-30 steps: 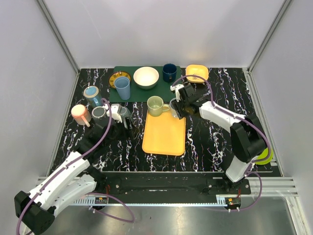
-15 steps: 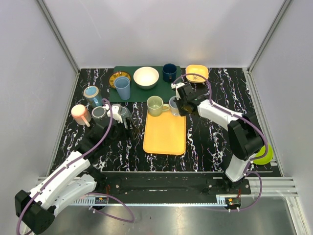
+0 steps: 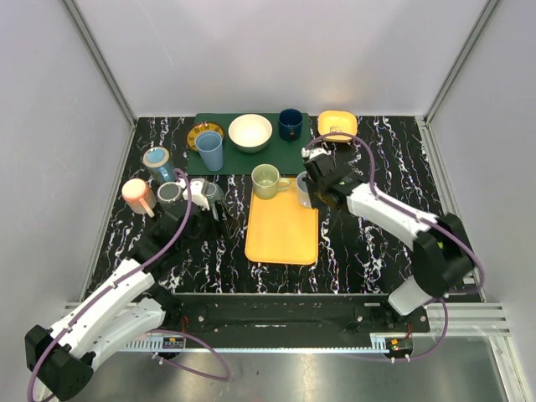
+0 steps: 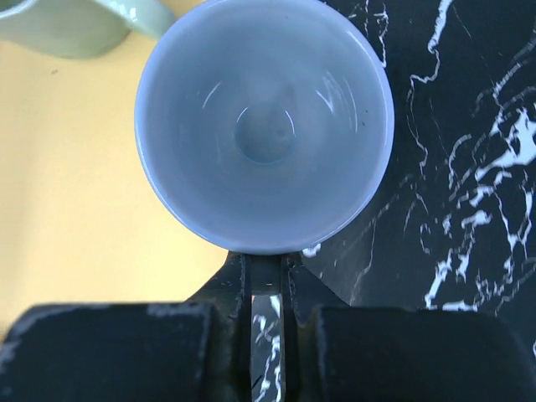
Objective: Turn the mug right side up
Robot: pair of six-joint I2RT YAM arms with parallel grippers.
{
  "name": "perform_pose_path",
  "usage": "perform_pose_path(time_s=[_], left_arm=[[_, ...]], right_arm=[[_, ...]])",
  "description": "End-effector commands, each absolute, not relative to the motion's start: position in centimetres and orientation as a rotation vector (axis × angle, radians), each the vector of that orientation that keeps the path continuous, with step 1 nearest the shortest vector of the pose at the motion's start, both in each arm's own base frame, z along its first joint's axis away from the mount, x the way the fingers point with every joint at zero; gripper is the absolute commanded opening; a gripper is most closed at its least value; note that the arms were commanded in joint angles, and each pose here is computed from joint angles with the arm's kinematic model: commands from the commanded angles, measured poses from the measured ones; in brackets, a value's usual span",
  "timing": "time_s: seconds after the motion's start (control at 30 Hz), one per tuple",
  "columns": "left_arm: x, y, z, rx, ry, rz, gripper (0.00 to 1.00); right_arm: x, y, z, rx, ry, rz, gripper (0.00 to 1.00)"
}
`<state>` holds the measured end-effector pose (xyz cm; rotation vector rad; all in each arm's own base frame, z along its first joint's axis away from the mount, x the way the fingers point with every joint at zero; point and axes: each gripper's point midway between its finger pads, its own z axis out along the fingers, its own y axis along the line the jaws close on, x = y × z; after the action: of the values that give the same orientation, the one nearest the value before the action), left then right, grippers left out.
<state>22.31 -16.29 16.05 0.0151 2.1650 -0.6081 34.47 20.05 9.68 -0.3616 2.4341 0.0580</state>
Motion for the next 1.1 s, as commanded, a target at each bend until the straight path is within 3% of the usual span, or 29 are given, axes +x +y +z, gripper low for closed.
perform_pose_path(time_s=[0.0,0.2,0.3,0.37,0.53,0.7,1.07], left_arm=[[23.3,-17.0,18.1,-0.035,2.077,-0.663,0.73],[22.9,-19.8,21.6,-0.067,1.926,-0.937,0.76],[21.9,-21.7,24.9,-0.091,1.746,-1.204,0.86],[20.8,-22.6,27.1,-0.066,1.596,-1.368,0.99],[19.4,-24.4,29.5,-0.021,1.515,-1.580,0.99],[17.2,-26.6,33.2,0.090,1.325,-1.779,0.99],[17.4,-28.3,37.0,0.114,1.192,-1.869,0.93]], right_arm=[[32.6,19.7,18.2,-0.189,2.248,0.220,0.00],[28.0,21.5,23.9,-0.142,2.106,0.613,0.00],[25.3,23.5,27.6,-0.139,1.932,0.927,0.00],[24.2,24.7,31.1,-0.150,1.763,1.102,0.00],[20.6,26.3,36.8,-0.182,1.502,1.465,0.00],[18.7,26.9,38.8,-0.161,1.369,1.720,0.00],[17.6,27.1,40.7,-0.202,1.226,1.909,0.00]])
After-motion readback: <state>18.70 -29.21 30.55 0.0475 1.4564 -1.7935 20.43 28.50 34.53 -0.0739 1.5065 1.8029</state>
